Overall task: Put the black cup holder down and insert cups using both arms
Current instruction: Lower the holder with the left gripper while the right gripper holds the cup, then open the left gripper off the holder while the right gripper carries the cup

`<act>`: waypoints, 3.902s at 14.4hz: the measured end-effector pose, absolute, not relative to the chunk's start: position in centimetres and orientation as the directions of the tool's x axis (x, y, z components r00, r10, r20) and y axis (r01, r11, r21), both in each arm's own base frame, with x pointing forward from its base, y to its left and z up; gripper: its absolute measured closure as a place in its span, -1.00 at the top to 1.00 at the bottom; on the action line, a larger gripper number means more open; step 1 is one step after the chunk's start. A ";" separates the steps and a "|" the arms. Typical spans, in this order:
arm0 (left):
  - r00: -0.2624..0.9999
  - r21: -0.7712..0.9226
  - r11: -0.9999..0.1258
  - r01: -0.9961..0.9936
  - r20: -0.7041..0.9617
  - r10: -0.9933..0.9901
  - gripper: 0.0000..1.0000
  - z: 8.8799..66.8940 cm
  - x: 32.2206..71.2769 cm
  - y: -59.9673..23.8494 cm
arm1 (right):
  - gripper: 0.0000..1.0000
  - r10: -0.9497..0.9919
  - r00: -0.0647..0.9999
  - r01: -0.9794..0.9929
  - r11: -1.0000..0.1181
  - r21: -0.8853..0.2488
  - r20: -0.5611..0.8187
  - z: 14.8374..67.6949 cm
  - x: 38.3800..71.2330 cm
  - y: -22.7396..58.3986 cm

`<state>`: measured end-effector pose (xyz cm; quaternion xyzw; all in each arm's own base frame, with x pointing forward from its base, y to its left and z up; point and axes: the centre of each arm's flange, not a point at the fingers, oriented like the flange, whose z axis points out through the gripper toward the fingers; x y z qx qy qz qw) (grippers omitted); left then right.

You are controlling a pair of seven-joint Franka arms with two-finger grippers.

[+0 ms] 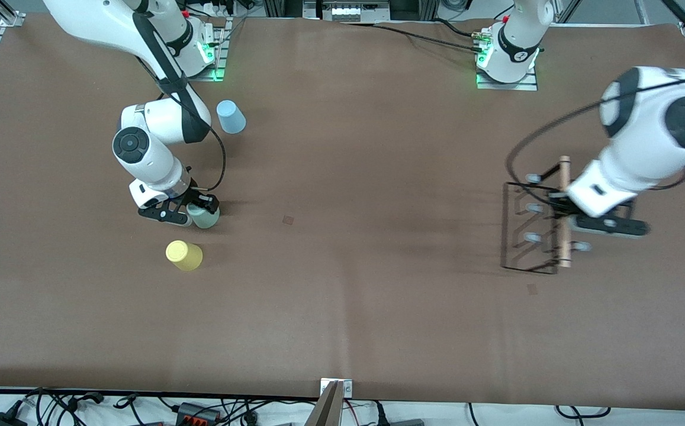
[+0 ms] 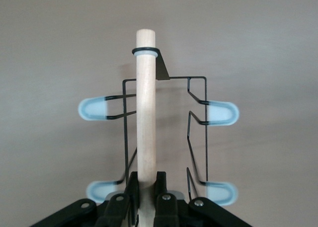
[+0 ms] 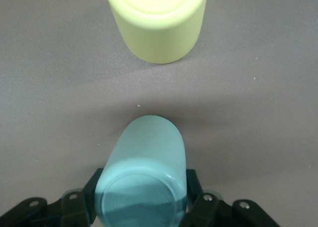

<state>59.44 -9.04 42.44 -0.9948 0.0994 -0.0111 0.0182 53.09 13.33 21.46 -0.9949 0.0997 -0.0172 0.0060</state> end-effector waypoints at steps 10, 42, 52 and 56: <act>0.988 0.097 -0.983 -0.154 -0.014 -0.156 -0.67 40.2 53.4 -36.3 | 0.37 -0.021 0.998 -0.020 -1.000 -0.009 0.057 28.9 55.8 8.2; 0.948 -0.208 -0.926 -0.315 -0.030 -0.315 1.00 46.9 55.7 -38.0 | 0.37 -0.239 0.968 -0.243 -0.969 -0.048 -0.075 44.0 54.1 20.1; 0.952 -0.065 -0.985 -0.162 -0.273 -0.138 1.00 49.8 62.0 -13.4 | 0.37 -0.568 0.816 -0.578 -0.805 -0.135 -0.105 38.8 45.3 41.6; 0.962 -0.031 -0.999 -0.026 -0.272 -0.017 1.00 51.5 62.5 -5.8 | 0.37 -0.593 0.796 -0.606 -0.786 -0.125 -0.122 37.2 43.9 43.7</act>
